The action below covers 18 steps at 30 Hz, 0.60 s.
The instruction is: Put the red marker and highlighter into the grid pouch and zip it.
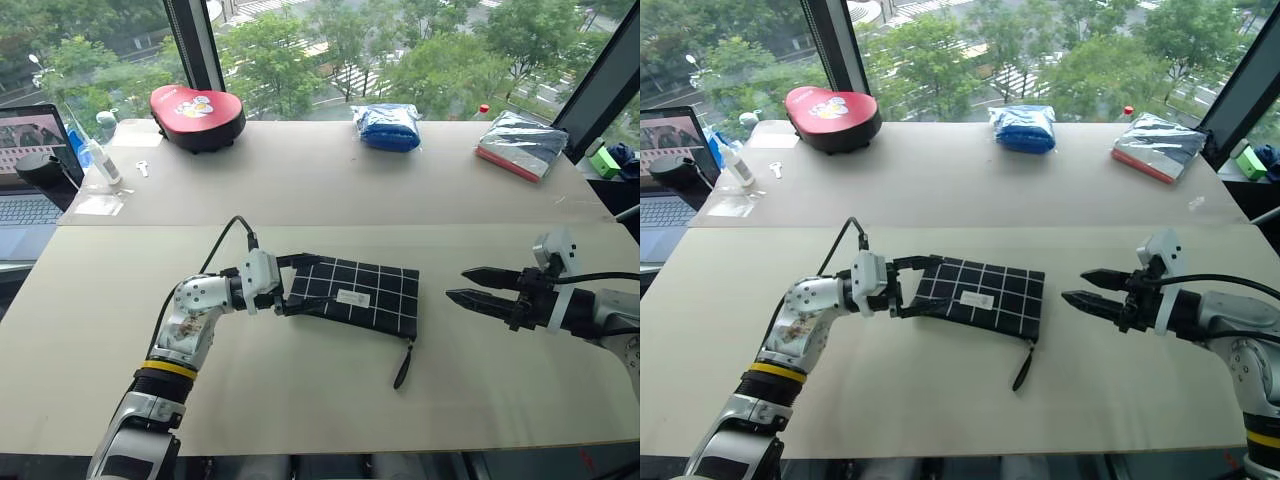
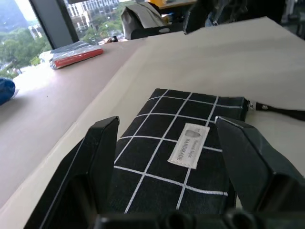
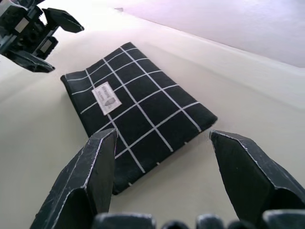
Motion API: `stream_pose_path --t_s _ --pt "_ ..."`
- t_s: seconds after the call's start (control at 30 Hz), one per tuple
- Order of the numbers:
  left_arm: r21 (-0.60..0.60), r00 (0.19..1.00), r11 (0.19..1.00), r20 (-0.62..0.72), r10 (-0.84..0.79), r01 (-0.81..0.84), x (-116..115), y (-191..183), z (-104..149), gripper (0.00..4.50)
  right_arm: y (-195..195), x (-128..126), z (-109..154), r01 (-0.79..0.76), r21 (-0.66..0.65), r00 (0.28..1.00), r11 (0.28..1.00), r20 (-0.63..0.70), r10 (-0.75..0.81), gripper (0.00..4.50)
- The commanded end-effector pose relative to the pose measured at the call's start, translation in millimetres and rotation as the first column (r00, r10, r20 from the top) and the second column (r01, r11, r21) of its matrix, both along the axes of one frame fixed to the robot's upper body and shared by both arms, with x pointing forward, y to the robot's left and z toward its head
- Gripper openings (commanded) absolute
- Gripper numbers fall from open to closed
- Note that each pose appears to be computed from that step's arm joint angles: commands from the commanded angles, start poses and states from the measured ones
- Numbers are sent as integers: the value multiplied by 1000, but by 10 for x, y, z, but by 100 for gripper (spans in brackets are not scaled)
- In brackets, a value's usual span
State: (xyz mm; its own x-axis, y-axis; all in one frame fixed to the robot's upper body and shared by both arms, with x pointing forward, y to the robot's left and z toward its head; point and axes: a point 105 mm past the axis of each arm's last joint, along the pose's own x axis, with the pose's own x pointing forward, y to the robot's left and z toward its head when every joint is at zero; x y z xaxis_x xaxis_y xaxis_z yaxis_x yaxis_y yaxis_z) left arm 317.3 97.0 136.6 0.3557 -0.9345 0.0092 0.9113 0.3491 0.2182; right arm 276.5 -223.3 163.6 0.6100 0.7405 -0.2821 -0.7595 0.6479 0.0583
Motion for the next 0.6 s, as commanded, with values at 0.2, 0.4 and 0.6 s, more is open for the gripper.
stream_pose_path --t_s 0.2,0.4,0.6 --pt "-70 924 932 -180 338 -355 18 630 195 343 -89 16 52 11 -3 1000 1000 23 -11 344" --pt "-70 854 877 -277 440 -475 -143 1137 221 343 -338 -63 -32 43 -32 999 999 -12 -44 344" --pt "16 789 831 -302 535 -556 -276 1427 98 343 -533 1 4 110 -40 994 993 8 -110 344"
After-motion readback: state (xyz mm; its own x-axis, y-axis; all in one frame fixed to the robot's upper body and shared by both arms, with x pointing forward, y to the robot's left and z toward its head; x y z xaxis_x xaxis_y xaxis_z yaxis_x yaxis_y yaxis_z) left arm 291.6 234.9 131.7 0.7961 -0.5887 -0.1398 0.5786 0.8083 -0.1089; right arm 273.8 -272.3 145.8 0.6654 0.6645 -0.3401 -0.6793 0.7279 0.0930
